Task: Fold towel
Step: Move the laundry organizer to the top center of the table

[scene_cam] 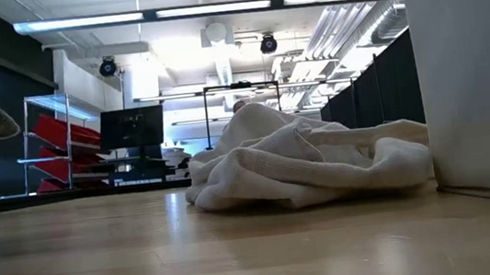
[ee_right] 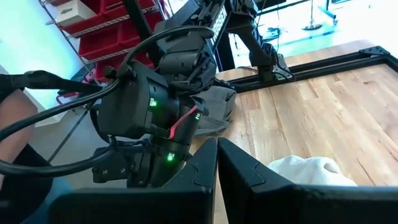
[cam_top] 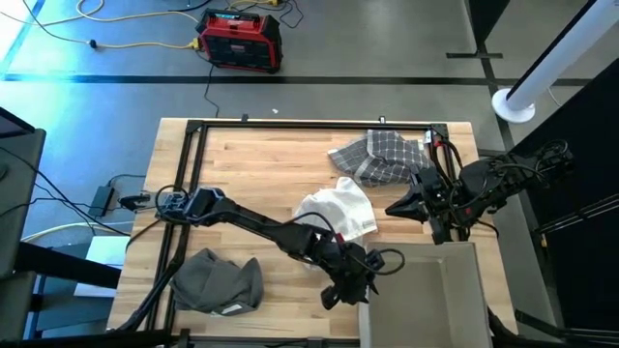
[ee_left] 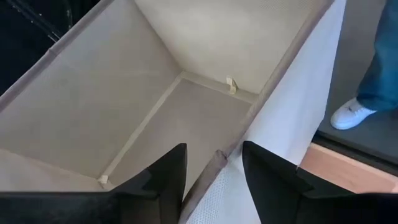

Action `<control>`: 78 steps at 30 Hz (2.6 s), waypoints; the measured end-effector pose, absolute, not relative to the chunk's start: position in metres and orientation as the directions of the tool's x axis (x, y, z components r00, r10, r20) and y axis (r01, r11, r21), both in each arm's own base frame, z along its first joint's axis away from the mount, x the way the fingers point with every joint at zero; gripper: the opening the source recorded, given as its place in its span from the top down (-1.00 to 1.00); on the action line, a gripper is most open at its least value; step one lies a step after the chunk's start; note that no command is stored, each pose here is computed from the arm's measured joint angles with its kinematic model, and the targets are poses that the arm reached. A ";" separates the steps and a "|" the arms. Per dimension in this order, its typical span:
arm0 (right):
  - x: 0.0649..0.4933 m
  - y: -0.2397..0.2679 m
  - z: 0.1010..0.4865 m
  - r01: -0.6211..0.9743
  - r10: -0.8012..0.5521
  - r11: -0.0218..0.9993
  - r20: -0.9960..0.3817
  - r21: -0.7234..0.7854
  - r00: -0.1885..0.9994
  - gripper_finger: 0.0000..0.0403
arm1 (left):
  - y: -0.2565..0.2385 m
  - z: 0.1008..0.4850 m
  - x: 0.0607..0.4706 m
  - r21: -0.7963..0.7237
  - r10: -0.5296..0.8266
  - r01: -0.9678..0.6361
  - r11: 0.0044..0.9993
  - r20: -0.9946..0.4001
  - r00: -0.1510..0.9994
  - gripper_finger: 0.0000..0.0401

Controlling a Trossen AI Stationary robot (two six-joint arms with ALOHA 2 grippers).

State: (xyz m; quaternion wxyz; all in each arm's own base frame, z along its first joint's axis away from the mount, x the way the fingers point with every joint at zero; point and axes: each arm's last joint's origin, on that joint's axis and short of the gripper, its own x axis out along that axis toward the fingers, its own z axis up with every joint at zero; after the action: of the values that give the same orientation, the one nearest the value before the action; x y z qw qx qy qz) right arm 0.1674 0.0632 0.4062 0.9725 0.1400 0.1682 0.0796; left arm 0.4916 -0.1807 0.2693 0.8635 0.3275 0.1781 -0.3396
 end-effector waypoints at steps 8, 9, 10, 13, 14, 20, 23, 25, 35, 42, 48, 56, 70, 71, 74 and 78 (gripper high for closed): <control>0.168 0.063 0.407 -0.091 0.202 0.934 -0.300 0.346 0.932 1.00 | -0.180 0.257 0.488 0.384 -0.461 0.750 0.538 -0.611 0.643 0.28; 0.168 0.063 0.407 -0.089 0.202 0.931 -0.299 0.353 0.933 1.00 | -0.180 0.257 0.488 0.380 -0.455 0.748 0.543 -0.615 0.643 0.30; 0.168 0.063 0.407 -0.087 0.202 0.929 -0.298 0.359 0.933 1.00 | -0.180 0.257 0.488 0.384 -0.445 0.743 0.548 -0.618 0.648 0.34; 0.167 0.064 0.407 -0.080 0.207 0.918 -0.297 0.388 0.932 1.00 | -0.180 0.258 0.486 0.400 -0.414 0.729 0.556 -0.627 0.660 0.52; 0.167 0.065 0.407 -0.085 0.212 0.917 -0.296 0.390 0.931 1.00 | -0.181 0.259 0.486 0.405 -0.403 0.725 0.557 -0.631 0.663 0.58; 0.160 0.070 0.410 -0.159 0.286 0.900 -0.276 0.405 0.917 1.00 | -0.182 0.261 0.482 0.436 -0.341 0.700 0.565 -0.650 0.680 0.95; 0.150 0.068 0.417 -0.198 0.312 0.886 -0.224 0.419 0.923 1.00 | -0.182 0.273 0.477 0.459 -0.331 0.686 0.565 -0.635 0.698 0.98; 0.141 0.066 0.424 -0.235 0.331 0.877 -0.172 0.419 0.928 1.00 | -0.181 0.285 0.471 0.487 -0.323 0.679 0.550 -0.625 0.710 0.98; 0.103 0.051 0.440 -0.355 0.376 0.892 -0.022 0.278 0.926 1.00 | -0.156 0.378 0.418 0.670 -0.097 0.486 0.562 -0.530 0.843 0.99; 0.085 0.043 0.440 -0.377 0.391 0.902 -0.024 0.212 0.920 1.00 | -0.141 0.420 0.392 0.754 0.050 0.315 0.577 -0.417 0.908 0.99; 0.076 0.038 0.430 -0.373 0.400 0.905 -0.114 0.204 0.909 1.00 | -0.129 0.443 0.380 0.833 0.185 0.181 0.523 -0.318 0.930 0.99; 0.072 0.037 0.414 -0.366 0.397 0.917 -0.278 0.158 0.875 1.00 | -0.092 0.455 0.380 0.920 0.426 0.067 0.385 -0.242 0.872 0.99; 0.070 0.033 0.404 -0.282 0.325 0.945 -0.380 0.164 0.866 1.00 | 0.027 0.405 0.397 0.810 0.539 0.286 0.513 -0.563 0.627 0.99; 0.070 0.033 0.404 -0.275 0.321 0.946 -0.384 0.169 0.866 1.00 | 0.034 0.399 0.399 0.794 0.535 0.314 0.520 -0.589 0.606 0.99; 0.069 0.033 0.403 -0.264 0.315 0.948 -0.389 0.178 0.866 1.00 | 0.046 0.384 0.403 0.759 0.530 0.401 0.513 -0.647 0.548 0.99; 0.070 0.032 0.403 -0.229 0.265 0.964 -0.387 0.138 0.883 1.00 | 0.062 0.365 0.407 0.696 0.519 0.511 0.505 -0.717 0.465 0.99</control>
State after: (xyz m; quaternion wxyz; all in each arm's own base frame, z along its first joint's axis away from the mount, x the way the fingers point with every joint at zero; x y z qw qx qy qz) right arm 0.0699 0.0315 0.4032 0.9694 0.0440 0.2055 0.1272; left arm 0.4066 0.0616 0.3649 0.6963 0.4975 0.5173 0.0030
